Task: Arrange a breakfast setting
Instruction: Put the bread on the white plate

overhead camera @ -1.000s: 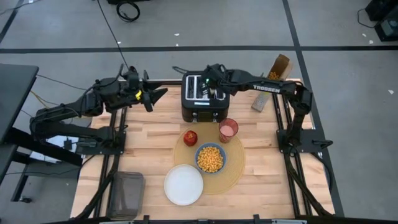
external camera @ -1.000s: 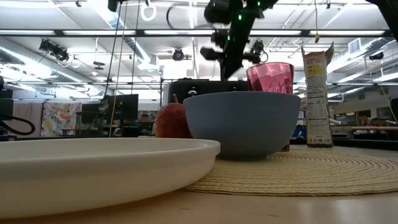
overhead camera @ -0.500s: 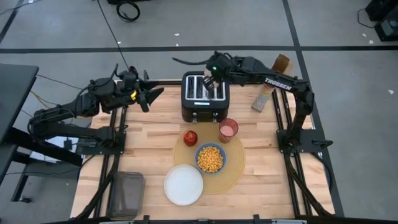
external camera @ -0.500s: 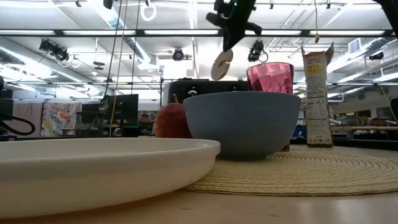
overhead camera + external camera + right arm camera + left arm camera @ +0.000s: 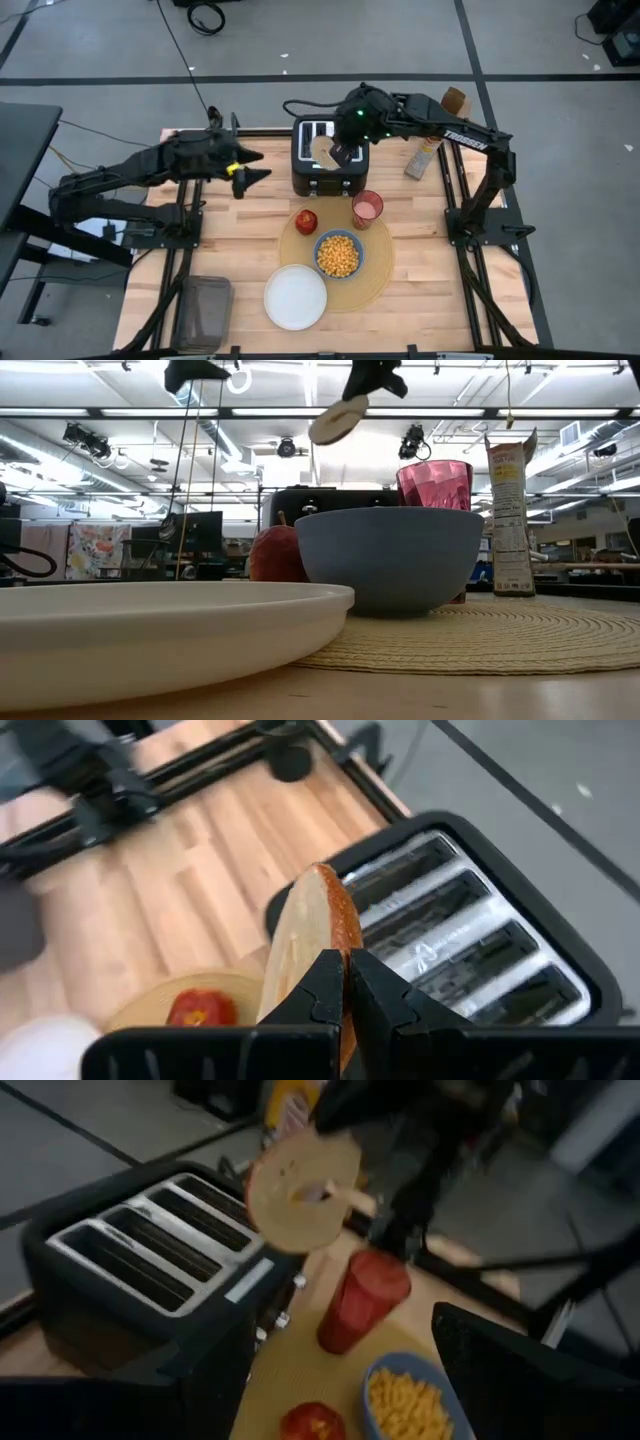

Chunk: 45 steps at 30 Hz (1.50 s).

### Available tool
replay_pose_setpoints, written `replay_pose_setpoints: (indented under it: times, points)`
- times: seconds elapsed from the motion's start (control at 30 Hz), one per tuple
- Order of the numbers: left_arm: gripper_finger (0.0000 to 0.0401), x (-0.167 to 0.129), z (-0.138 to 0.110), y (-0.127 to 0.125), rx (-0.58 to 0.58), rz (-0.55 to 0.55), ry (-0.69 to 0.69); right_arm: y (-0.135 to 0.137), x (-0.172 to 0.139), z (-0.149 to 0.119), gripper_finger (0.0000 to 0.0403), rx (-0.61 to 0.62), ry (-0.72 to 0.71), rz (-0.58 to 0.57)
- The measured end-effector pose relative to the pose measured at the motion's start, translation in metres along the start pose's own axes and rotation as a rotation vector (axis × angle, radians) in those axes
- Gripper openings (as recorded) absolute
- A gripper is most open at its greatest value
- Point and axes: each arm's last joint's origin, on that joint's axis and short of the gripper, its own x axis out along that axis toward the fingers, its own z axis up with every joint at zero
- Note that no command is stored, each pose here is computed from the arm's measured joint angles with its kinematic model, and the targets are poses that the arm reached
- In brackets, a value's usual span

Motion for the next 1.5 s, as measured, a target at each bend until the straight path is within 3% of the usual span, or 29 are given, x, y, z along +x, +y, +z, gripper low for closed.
replay_pose_setpoints:
  times: [0.27,0.53,0.67,0.8,1.07,1.2,1.33,1.5]
  points:
    - [0.0316,0.046,0.0,-0.004,0.254,-0.122,0.019,0.03,-0.021,-0.001,0.0014,-0.317,-0.097,0.198]
    - [0.0313,0.082,0.003,-0.007,0.235,-0.247,-0.035,0.049,-0.038,-0.003,0.0014,-0.456,-0.188,0.228]
    - [0.0294,0.091,0.005,-0.009,0.189,-0.309,-0.059,0.051,-0.039,-0.003,0.0014,-0.466,-0.197,0.171]
    - [0.0238,0.091,0.004,-0.008,0.157,-0.316,-0.047,0.053,-0.04,-0.001,0.0014,-0.468,-0.222,0.172]
    - [0.0061,0.091,0.006,-0.002,0.12,-0.282,-0.05,0.053,-0.041,0.0,0.0025,-0.485,-0.239,0.174]
    - [0.0059,0.091,0.007,-0.001,0.117,-0.268,-0.055,0.053,-0.041,0.0,0.0059,-0.484,-0.243,0.184]
    - [0.0057,0.084,0.008,-0.002,0.113,-0.261,-0.049,0.053,-0.045,0.001,0.0124,-0.47,-0.263,0.195]
    - [0.006,0.066,0.001,-0.001,0.081,-0.234,0.051,0.048,-0.08,0.005,0.02,-0.435,-0.373,0.201]
